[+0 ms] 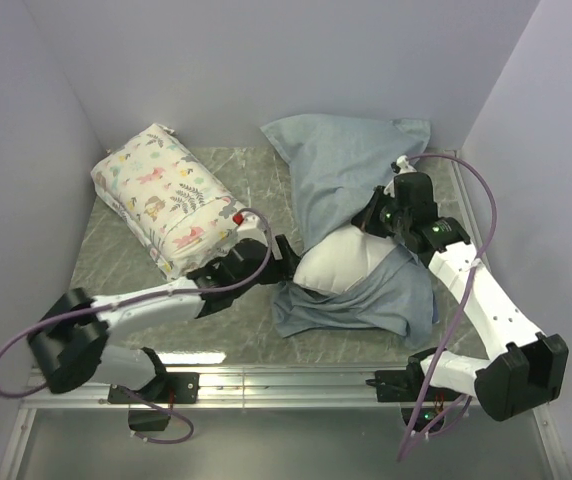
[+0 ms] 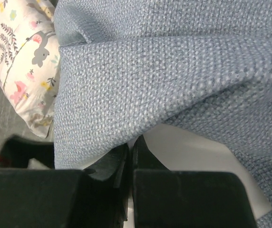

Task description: Remove the pillowcase from the pillow

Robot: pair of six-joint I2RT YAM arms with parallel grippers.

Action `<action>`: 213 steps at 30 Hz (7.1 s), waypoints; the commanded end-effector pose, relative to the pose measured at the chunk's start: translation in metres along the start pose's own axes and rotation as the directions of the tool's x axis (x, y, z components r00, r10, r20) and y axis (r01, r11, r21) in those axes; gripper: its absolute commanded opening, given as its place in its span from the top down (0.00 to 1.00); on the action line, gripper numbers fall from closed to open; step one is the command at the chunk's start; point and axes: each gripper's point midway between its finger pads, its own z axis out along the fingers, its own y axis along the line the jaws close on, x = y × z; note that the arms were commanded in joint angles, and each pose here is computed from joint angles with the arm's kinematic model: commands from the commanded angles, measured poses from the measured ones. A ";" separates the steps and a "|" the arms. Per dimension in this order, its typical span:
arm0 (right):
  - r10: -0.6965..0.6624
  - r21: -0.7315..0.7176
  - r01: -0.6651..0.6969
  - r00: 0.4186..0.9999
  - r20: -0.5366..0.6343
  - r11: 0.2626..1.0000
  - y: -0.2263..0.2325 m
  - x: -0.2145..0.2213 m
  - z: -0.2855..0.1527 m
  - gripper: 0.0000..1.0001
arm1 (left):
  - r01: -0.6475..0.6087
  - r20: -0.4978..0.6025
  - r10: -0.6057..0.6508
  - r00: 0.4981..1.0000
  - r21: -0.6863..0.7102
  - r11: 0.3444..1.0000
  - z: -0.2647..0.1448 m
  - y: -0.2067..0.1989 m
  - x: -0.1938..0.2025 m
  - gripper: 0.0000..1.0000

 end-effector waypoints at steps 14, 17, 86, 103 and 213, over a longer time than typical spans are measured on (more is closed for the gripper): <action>-0.087 -0.115 0.104 0.985 0.149 0.988 0.065 -0.068 -0.004 1.00 | -0.335 0.053 0.332 0.942 0.232 0.913 -0.056 -0.117 -0.052 0.01; -0.111 -0.098 0.125 0.985 0.134 0.987 0.068 -0.066 0.001 1.00 | -0.377 0.027 0.382 0.924 0.239 0.895 -0.038 -0.126 -0.046 0.01; -0.045 0.355 0.011 0.995 0.089 0.935 -0.101 0.059 -0.032 1.00 | 0.099 0.324 -0.141 0.936 0.142 0.985 -0.007 -0.028 -0.361 1.00; -0.142 0.056 0.133 0.963 0.229 0.990 0.047 -0.011 -0.056 0.17 | 0.077 0.307 -0.112 0.945 0.125 0.989 0.000 -0.037 -0.344 1.00; -0.340 0.591 0.248 0.939 0.048 0.767 -0.028 -0.156 0.127 1.00 | -0.099 -0.104 0.122 0.987 0.206 0.974 -0.116 -0.049 -0.047 1.00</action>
